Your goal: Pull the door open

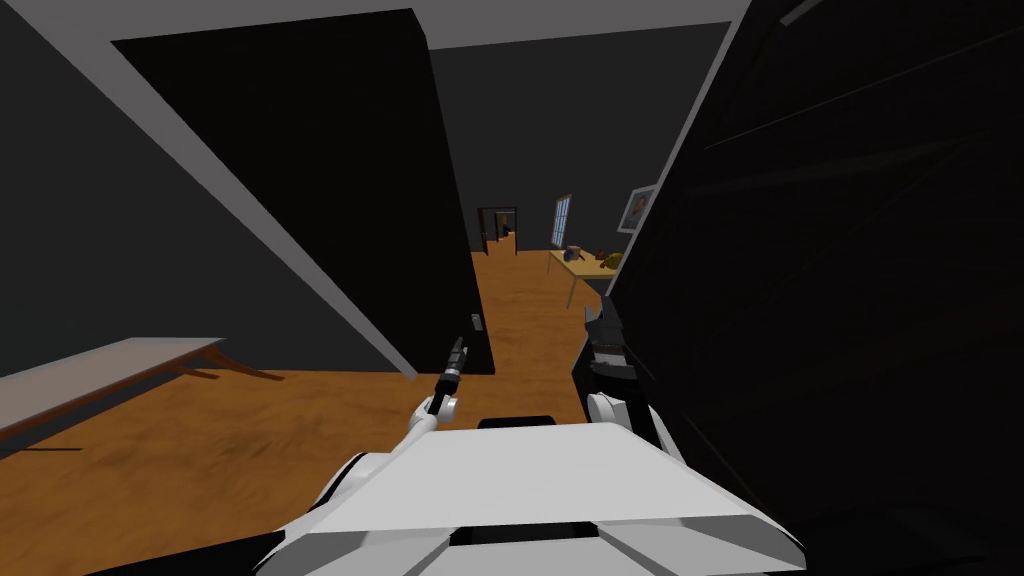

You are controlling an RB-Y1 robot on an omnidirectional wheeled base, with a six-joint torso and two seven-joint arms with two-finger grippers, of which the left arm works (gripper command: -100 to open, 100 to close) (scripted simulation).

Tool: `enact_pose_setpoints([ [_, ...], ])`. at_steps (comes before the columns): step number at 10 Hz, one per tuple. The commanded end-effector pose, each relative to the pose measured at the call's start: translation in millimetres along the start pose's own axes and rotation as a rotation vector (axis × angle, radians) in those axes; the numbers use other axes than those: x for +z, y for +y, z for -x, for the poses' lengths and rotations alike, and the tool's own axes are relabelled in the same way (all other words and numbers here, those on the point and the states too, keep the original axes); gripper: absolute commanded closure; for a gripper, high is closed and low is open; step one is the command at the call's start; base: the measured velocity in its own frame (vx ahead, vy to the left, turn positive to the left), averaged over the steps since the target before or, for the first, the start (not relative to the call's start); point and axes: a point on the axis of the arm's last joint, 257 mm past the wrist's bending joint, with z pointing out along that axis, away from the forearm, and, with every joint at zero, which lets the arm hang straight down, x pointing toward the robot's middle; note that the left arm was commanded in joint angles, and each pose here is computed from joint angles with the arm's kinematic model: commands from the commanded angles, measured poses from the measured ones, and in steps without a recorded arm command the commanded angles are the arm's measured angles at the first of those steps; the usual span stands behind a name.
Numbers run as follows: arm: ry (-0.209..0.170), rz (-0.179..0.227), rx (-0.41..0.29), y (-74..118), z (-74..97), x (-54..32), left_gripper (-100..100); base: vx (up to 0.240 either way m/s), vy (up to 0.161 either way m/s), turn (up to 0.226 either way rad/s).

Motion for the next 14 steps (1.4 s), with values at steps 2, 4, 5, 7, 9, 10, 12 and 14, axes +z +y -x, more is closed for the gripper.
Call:
enact_pose_setpoints([
  [2,0.003,0.034,0.002,12.0,0.1,-3.0,-100,0.125,0.003,-0.037],
  [4,0.004,0.045,0.002,16.1,0.6,-4.2,-100,0.105,0.007,-0.017],
  [5,0.004,0.048,0.003,17.3,0.7,-4.5,-100,0.033,0.001,-0.003],
  [7,-0.024,0.049,0.002,17.1,15.7,-8.2,-100,0.045,-0.01,-0.092],
  [9,-0.051,0.051,0.002,17.5,30.3,-12.1,-100,0.132,-0.031,-0.206],
  [10,-0.051,0.051,0.002,17.5,30.3,-12.1,-100,0.048,-0.02,0.028],
  [12,-0.115,0.054,0.003,17.4,65.2,-22.5,-100,0.121,-0.015,-0.301],
  [14,-0.115,0.054,0.003,17.4,65.2,-22.5,-100,0.075,0.006,-0.018],
])
